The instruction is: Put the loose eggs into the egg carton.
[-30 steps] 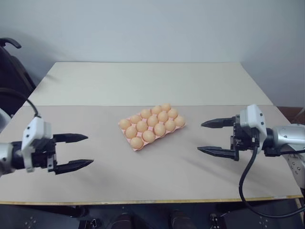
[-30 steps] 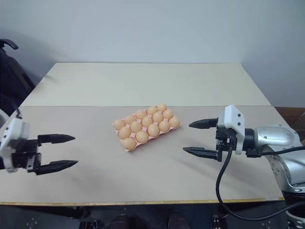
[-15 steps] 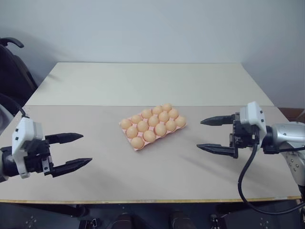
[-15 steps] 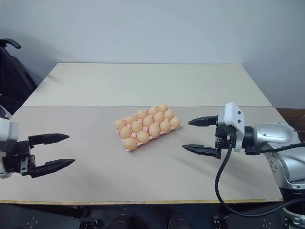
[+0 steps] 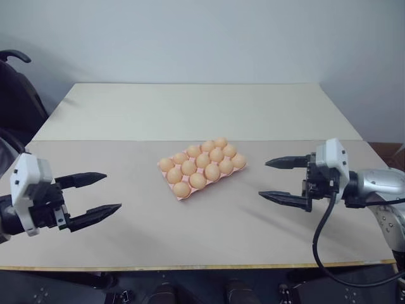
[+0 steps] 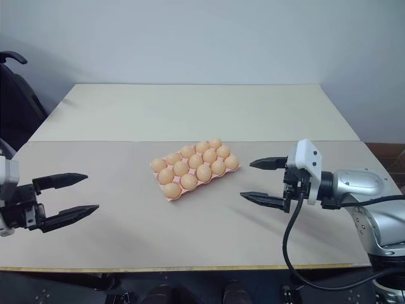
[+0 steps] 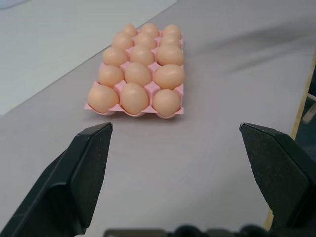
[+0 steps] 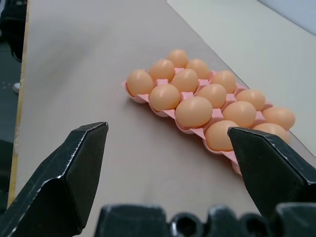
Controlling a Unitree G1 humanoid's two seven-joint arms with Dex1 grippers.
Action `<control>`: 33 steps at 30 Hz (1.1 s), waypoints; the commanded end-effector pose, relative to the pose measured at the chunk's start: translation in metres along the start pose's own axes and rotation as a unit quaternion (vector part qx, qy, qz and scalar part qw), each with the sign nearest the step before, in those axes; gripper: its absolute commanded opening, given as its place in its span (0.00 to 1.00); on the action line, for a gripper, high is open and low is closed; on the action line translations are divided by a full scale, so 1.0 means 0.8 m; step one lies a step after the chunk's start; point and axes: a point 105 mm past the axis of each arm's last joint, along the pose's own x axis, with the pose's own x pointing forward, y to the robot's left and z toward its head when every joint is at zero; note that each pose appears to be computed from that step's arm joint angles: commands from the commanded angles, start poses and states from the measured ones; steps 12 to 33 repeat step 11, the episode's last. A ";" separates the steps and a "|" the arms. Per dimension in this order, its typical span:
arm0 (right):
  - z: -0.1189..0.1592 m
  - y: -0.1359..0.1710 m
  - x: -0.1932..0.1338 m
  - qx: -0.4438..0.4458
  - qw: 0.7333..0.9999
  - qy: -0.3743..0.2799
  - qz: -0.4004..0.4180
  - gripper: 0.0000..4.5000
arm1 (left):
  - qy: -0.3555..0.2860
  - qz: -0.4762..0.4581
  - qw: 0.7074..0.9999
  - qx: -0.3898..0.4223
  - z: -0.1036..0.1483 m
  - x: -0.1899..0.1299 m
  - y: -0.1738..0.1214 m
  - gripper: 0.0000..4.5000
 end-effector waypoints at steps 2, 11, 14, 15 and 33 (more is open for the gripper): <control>0.011 -0.008 -0.002 -0.013 1.000 -0.006 -0.023 1.00 | -0.014 0.023 1.000 -0.004 0.003 -0.002 -0.005 1.00; 0.012 0.001 -0.003 -0.012 1.000 -0.005 -0.022 1.00 | -0.009 0.014 1.000 -0.006 -0.003 0.003 -0.005 1.00; 0.012 0.001 -0.003 -0.012 1.000 -0.005 -0.022 1.00 | -0.009 0.014 1.000 -0.006 -0.003 0.003 -0.005 1.00; 0.012 0.001 -0.003 -0.012 1.000 -0.005 -0.022 1.00 | -0.009 0.014 1.000 -0.006 -0.003 0.003 -0.005 1.00; 0.012 0.001 -0.003 -0.012 1.000 -0.005 -0.022 1.00 | -0.009 0.014 1.000 -0.006 -0.003 0.003 -0.005 1.00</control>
